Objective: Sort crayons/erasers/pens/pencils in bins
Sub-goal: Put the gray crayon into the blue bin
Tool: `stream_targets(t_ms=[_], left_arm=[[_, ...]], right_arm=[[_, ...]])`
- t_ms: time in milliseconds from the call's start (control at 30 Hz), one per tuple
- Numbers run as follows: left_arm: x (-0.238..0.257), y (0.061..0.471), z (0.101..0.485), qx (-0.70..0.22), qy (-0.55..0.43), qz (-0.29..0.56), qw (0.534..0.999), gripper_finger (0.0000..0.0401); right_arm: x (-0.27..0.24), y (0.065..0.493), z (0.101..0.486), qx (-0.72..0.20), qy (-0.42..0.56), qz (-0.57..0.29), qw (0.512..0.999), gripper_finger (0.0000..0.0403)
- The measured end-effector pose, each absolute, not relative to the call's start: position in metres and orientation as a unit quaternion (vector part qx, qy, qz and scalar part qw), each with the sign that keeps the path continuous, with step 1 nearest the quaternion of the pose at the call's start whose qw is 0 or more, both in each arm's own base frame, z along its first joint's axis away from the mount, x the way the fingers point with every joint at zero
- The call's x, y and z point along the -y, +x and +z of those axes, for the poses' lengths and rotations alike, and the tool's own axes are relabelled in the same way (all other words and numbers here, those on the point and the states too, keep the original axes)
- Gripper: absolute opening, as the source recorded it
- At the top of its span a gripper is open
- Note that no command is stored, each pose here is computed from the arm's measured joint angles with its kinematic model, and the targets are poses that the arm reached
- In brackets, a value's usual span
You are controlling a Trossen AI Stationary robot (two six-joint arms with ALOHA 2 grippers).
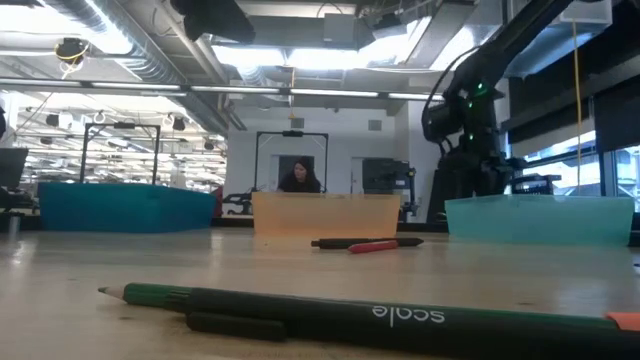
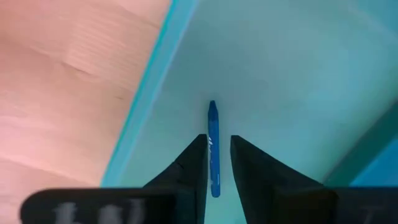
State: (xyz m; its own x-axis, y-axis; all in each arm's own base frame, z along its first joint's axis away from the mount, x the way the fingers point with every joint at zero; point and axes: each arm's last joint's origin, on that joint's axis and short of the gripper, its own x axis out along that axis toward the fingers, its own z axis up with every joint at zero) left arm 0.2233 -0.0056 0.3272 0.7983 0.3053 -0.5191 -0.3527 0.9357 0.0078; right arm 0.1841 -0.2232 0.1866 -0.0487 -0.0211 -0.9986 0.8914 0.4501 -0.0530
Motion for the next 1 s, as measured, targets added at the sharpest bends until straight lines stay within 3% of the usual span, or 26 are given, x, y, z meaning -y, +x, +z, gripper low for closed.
stream_targets(t_ms=[300, 633, 833, 1000], left_arm=[[0.010, 0.199, 0.329, -0.275, -0.162, 0.208, 0.925, 0.0065], [0.020, 0.177, 0.308, -0.337, -0.373, 0.326, 0.801, 0.0065], [0.038, 0.177, 0.294, -0.375, -0.486, 0.369, 0.698, 0.0065], [0.059, 0.181, 0.285, -0.411, -0.487, 0.357, 0.683, 0.0065]], right_arm=[[0.171, 0.190, 0.259, -0.551, 0.244, -0.335, 0.724, 0.0070], [0.096, 0.222, 0.301, -0.455, 0.127, -0.137, 0.871, 0.0070], [0.069, 0.240, 0.307, -0.415, 0.078, -0.037, 0.906, 0.0070], [0.057, 0.245, 0.309, -0.404, 0.065, -0.014, 0.912, 0.0070]])
